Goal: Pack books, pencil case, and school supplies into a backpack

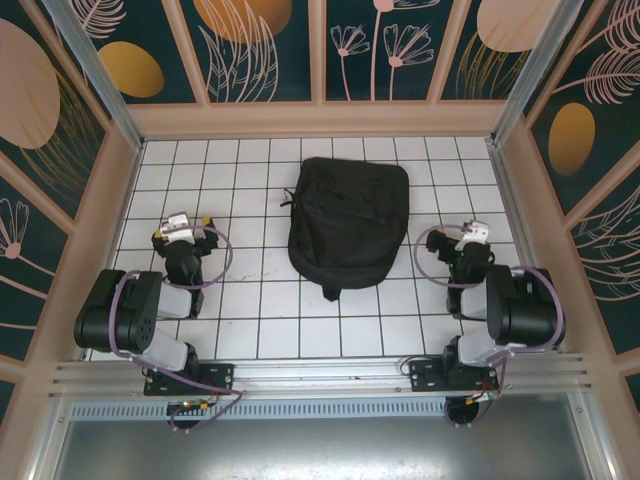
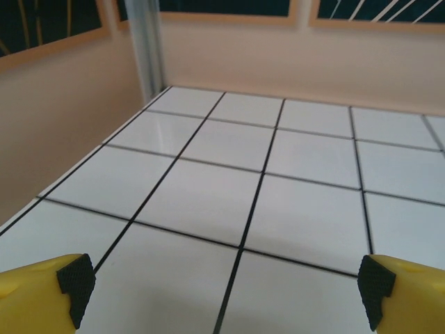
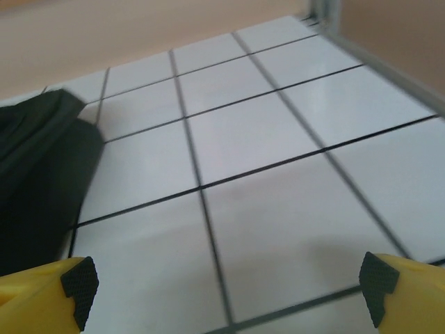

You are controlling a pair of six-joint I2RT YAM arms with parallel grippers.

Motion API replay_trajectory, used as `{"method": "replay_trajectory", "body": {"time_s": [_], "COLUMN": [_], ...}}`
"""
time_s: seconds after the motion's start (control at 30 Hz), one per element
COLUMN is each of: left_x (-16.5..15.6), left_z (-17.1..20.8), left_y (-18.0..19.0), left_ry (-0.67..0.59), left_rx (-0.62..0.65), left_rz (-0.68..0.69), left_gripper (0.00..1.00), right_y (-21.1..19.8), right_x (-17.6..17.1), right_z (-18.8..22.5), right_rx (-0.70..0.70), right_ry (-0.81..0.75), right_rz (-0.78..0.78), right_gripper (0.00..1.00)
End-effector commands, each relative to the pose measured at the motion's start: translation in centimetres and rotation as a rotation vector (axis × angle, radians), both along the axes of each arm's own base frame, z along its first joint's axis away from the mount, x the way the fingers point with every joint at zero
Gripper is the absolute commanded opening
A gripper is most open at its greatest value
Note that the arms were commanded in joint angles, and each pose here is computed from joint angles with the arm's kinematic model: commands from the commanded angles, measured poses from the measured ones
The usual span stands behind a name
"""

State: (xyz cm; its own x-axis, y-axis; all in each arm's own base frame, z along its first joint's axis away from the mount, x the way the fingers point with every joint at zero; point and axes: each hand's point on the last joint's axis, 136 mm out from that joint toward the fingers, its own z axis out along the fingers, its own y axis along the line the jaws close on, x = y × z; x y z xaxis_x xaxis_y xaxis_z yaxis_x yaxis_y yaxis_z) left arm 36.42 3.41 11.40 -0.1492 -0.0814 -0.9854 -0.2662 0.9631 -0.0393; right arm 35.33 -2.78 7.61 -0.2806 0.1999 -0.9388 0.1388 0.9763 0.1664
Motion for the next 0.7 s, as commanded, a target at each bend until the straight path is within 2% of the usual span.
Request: {"method": "replay_trajectory", "body": {"time_s": [0.0, 0.67], "left_x": [1.12, 0.89], "left_z": [2.08, 2.33], "left_y": [-0.62, -0.56], "left_ry": [-0.074, -0.087], "left_rx": [-0.010, -0.008], "left_rz": [-0.062, -0.061], "left_gripper": [0.99, 0.99], "right_y": [1.72, 1.26], "right_x": [2.34, 2.38], "right_z": [4.69, 4.51], "right_rx": [-0.069, -0.062], "right_ry": [-0.174, -0.157], "right_rz": [0.084, 0.059], "right_gripper": [0.99, 0.99]}}
